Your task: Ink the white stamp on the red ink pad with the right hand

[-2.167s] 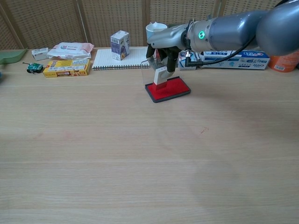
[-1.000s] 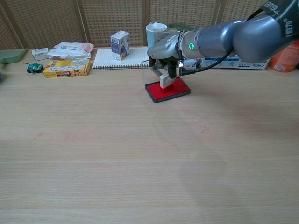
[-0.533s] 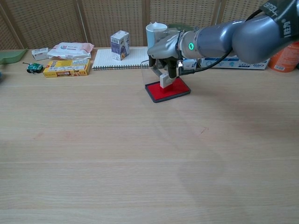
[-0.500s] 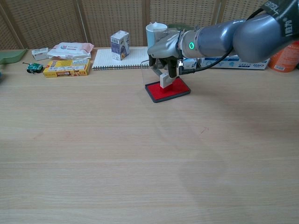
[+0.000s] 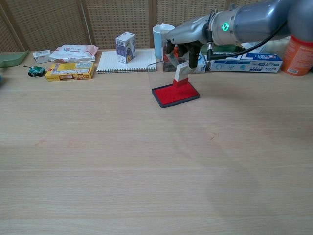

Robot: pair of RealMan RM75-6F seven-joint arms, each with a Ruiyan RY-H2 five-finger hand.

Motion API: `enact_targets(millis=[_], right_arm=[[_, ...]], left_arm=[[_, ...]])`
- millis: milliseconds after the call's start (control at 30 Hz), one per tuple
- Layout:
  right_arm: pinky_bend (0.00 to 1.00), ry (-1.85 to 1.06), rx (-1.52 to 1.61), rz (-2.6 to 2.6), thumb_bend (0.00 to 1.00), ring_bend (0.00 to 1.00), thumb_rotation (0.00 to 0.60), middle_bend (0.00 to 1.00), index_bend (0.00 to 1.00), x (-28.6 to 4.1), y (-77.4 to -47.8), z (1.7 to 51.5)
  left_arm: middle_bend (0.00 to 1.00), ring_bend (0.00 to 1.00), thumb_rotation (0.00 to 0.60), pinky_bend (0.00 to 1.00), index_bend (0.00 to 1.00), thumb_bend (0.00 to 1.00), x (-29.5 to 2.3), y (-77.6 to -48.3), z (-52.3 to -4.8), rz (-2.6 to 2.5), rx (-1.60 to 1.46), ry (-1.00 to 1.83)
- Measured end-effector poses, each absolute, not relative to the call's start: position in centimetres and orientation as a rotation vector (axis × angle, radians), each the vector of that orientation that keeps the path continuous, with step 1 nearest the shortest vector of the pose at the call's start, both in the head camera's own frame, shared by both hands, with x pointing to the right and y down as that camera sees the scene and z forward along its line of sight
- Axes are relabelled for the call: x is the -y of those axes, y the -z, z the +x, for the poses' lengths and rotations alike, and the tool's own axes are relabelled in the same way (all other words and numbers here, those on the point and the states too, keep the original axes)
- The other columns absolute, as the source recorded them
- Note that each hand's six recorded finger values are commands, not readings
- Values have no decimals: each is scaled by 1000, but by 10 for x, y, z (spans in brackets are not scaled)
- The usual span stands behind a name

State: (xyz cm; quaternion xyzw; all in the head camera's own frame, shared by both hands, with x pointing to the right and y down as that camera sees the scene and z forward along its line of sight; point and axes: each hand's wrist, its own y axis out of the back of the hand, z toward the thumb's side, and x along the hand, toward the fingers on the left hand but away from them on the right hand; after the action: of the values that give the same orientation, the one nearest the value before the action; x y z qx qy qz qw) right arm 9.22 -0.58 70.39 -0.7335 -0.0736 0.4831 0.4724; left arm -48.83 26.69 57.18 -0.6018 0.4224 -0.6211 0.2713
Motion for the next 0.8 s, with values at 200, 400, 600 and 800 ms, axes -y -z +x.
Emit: enact_targets(millis=[200, 400, 600, 800], right_arm=[[1000, -1184, 175, -1823, 456, 1000, 600, 1000, 712, -10, -682, 119], [1000, -1220, 138, -1840, 453, 1000, 600, 1000, 712, -39, -670, 151], [1000, -1258, 77, -1836, 453, 1000, 600, 1000, 712, -72, -670, 178], [1000, -1297, 33, -1823, 450, 1000, 600, 1000, 711, -97, -679, 197]], left_arm=[[401, 291, 188, 182, 369, 117, -266, -566, -484, -1624, -1135, 1647], [402, 291, 185, 182, 370, 117, -265, -564, -477, -1638, -1126, 1623], [401, 291, 189, 182, 369, 116, -264, -564, -473, -1645, -1122, 1609], [401, 291, 191, 182, 369, 117, -264, -563, -471, -1651, -1119, 1607]])
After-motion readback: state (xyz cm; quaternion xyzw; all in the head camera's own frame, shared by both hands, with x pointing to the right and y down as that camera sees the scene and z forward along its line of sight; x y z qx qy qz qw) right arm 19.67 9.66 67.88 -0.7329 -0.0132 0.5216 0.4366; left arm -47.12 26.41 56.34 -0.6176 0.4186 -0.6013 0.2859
